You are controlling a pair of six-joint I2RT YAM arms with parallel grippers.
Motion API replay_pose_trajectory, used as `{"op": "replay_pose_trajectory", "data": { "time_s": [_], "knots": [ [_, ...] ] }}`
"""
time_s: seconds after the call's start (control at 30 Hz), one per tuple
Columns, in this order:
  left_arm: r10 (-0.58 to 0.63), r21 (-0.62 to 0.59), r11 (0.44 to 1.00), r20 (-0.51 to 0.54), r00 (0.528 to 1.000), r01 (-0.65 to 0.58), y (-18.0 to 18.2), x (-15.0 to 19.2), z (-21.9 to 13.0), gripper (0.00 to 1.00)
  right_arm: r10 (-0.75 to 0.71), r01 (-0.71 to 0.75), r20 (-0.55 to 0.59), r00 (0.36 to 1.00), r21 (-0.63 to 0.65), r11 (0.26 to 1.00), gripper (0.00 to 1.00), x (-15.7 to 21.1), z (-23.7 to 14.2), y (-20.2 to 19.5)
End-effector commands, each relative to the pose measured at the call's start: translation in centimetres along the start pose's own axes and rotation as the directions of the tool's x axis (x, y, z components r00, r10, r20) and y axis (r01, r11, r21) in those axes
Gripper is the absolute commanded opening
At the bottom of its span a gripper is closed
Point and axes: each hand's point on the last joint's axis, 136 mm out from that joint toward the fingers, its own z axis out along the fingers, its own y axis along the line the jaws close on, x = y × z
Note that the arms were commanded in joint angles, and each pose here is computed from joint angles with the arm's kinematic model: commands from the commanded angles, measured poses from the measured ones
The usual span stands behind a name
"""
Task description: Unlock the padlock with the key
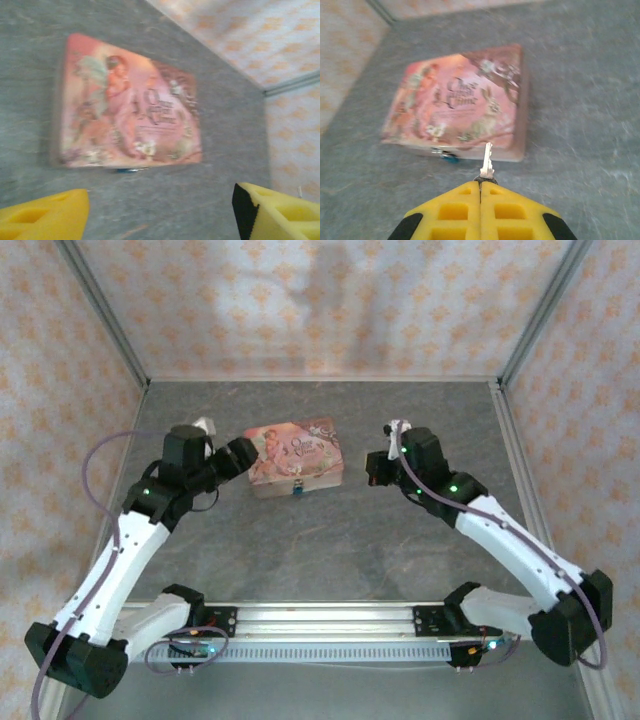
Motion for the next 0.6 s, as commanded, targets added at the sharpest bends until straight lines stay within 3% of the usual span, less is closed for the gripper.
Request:
{"op": "replay_pose_trajectory", "data": {
  "time_s": [0.0, 0.2, 0.37, 0.57],
  "knots": [
    [0.071, 0.170, 0.984, -0.065, 0.995, -0.059, -5.2, -0.3, -1.0, 0.77, -0.130, 0.153, 0.148, 0.980, -0.154, 0.976, 0.00, -3.7, -3.7, 4.1],
    [0.162, 0.344, 0.933, -0.131, 0.978, -0.108, -12.1, -0.1, -1.7, 0.70, -0.208, 0.270, 0.259, 0.943, -0.230, 0.935, 0.00, -6.2, -7.0, 7.1],
    [0.226, 0.454, 0.881, -0.159, 0.961, -0.132, -16.9, 2.0, -2.0, 0.64, -0.227, 0.311, 0.313, 0.922, -0.255, 0.915, 0.00, -7.4, -8.4, 8.9],
    [0.251, 0.534, 0.836, -0.171, 0.953, -0.125, -20.4, 3.4, -2.5, 0.61, -0.254, 0.348, 0.329, 0.909, -0.269, 0.898, 0.00, -7.4, -8.7, 10.4]
  ]
}}
